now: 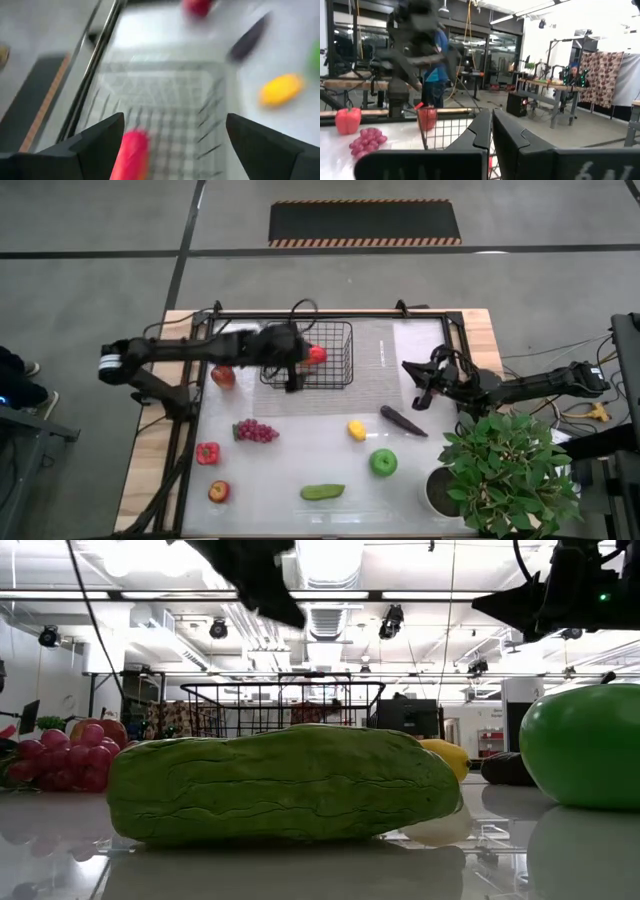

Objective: Build produce basket
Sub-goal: Put the lemon into the wire basket

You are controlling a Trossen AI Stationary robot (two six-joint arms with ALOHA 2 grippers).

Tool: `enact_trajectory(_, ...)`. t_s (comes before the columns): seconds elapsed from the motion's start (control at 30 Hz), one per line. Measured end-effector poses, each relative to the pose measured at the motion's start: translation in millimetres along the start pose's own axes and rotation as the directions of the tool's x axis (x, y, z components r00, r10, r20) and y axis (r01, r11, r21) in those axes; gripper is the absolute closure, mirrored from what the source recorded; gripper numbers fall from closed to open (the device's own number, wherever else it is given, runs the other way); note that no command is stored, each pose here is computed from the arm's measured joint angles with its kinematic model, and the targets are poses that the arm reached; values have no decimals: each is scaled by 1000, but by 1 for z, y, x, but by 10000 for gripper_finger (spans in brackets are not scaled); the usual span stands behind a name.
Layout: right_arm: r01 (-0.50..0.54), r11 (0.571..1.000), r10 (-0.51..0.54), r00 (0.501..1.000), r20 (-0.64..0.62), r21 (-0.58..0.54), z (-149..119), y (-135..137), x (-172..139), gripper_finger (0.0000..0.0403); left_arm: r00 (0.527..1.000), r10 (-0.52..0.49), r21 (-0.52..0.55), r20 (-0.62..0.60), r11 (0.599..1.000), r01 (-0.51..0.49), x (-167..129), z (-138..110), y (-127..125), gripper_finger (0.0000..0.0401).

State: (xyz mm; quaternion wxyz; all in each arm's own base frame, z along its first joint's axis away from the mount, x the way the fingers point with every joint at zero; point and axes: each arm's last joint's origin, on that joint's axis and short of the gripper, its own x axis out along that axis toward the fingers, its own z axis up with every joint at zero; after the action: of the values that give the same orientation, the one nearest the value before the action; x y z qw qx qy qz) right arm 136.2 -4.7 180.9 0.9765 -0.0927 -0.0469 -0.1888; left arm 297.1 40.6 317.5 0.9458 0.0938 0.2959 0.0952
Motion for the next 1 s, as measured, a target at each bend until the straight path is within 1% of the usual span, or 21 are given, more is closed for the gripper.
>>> enact_trajectory(0.1,-12,1000,12,1000,-16,23,-2,1,0,394,992,-56,56,109,997,50,-13,-2,-23,70)
enact_trajectory(0.2,-50,996,53,998,-30,79,-4,2,0,394,976,-96,106,197,991,76,-23,-9,-39,70)
enact_trajectory(0.3,-96,986,101,994,-31,140,-5,4,0,388,954,-104,108,280,991,76,-30,-16,-45,70)
enact_trajectory(0.37,-149,973,154,988,-15,176,-4,5,0,380,941,-97,100,324,993,68,-33,-21,-46,70)
enact_trajectory(0.43,-208,955,213,977,0,212,1,7,2,370,938,-93,100,334,993,63,-34,-28,-46,70)
enact_trajectory(0.5,-243,942,248,969,8,232,8,9,6,360,933,-83,110,351,993,47,-36,-32,-46,70)
enact_trajectory(0.63,-272,935,284,959,-19,228,27,13,19,347,912,-12,126,409,991,-43,-40,-34,-43,70)
enact_trajectory(0.77,-298,931,320,944,-79,209,41,22,34,344,902,34,116,431,989,-92,-43,-32,-41,70)
enact_trajectory(0.83,-312,927,339,935,-106,209,48,27,42,344,902,40,113,431,989,-98,-43,-32,-40,70)
enact_trajectory(0.9,-317,920,354,924,-145,229,54,33,49,344,902,40,113,430,989,-98,-43,-33,-41,70)
enact_trajectory(1.0,-315,911,380,894,-239,267,57,42,60,344,906,44,114,422,988,-101,-43,-33,-41,70)
